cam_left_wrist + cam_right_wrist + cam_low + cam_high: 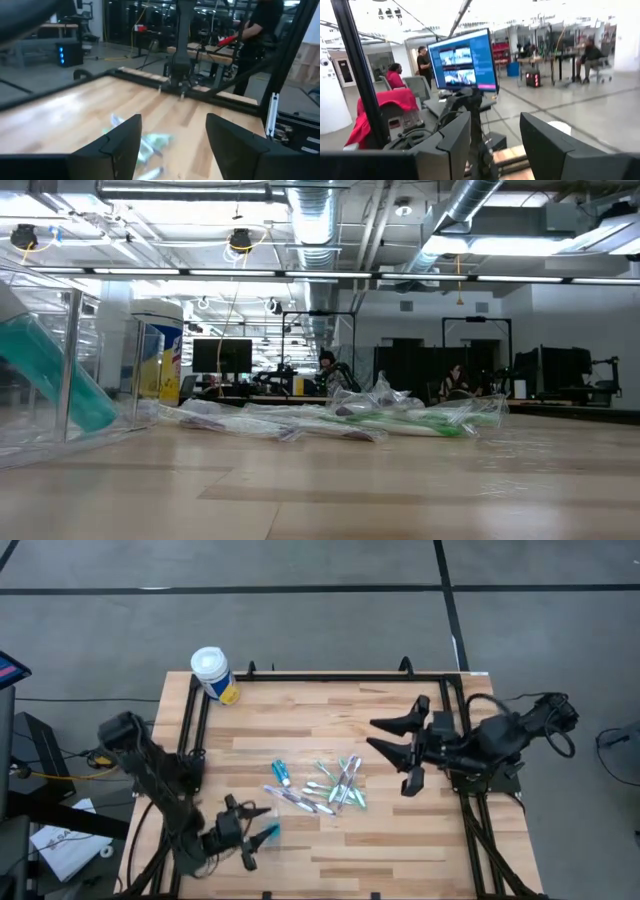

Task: Pick & Place toothbrushing station
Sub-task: Put the blue mouthwash into the transparent organizer

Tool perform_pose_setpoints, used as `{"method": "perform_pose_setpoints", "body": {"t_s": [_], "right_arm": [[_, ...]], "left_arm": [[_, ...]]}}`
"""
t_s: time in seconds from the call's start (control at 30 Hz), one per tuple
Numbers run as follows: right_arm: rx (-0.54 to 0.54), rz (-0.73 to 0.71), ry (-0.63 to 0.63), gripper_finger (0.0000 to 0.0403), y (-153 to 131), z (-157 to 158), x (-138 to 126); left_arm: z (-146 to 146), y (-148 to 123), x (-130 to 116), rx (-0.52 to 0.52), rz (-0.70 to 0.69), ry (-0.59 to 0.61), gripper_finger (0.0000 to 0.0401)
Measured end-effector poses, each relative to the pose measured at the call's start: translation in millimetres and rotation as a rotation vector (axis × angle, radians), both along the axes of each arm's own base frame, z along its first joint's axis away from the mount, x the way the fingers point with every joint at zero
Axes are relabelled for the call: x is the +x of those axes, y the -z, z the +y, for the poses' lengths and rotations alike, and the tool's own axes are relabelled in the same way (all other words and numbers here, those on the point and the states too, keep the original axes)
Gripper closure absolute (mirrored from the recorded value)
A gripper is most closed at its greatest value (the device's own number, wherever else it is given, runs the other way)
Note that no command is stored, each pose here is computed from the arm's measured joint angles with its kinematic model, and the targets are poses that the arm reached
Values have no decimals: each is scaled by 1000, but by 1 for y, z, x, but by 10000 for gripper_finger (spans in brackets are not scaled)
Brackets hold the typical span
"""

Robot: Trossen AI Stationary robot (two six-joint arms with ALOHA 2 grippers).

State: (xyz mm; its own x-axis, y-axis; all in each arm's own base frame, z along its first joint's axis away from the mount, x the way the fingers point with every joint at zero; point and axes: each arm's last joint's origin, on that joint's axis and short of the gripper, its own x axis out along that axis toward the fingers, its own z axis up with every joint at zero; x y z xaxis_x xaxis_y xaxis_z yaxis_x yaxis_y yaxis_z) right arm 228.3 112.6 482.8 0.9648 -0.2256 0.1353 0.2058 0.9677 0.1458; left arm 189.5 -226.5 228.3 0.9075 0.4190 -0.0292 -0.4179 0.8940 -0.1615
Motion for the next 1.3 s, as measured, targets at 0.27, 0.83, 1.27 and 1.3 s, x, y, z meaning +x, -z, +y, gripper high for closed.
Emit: {"method": "perform_pose_setpoints", "body": {"t_s": [0.27, 0.83, 1.27, 1.3], "right_arm": [[-84, -59, 33, 241, -45, -13, -21], [-207, 143, 191, 226, -92, -59, -74], [-133, 31, 207, 223, -117, -70, -93], [-128, 24, 208, 222, -117, -69, -91]], "left_arm": [[70, -78, -3, 158, 19, -56, 210], [202, -15, 34, 42, 748, 319, 270], [211, 6, 59, 302, 1263, 707, 261], [211, 7, 60, 330, 1272, 731, 261]]}}
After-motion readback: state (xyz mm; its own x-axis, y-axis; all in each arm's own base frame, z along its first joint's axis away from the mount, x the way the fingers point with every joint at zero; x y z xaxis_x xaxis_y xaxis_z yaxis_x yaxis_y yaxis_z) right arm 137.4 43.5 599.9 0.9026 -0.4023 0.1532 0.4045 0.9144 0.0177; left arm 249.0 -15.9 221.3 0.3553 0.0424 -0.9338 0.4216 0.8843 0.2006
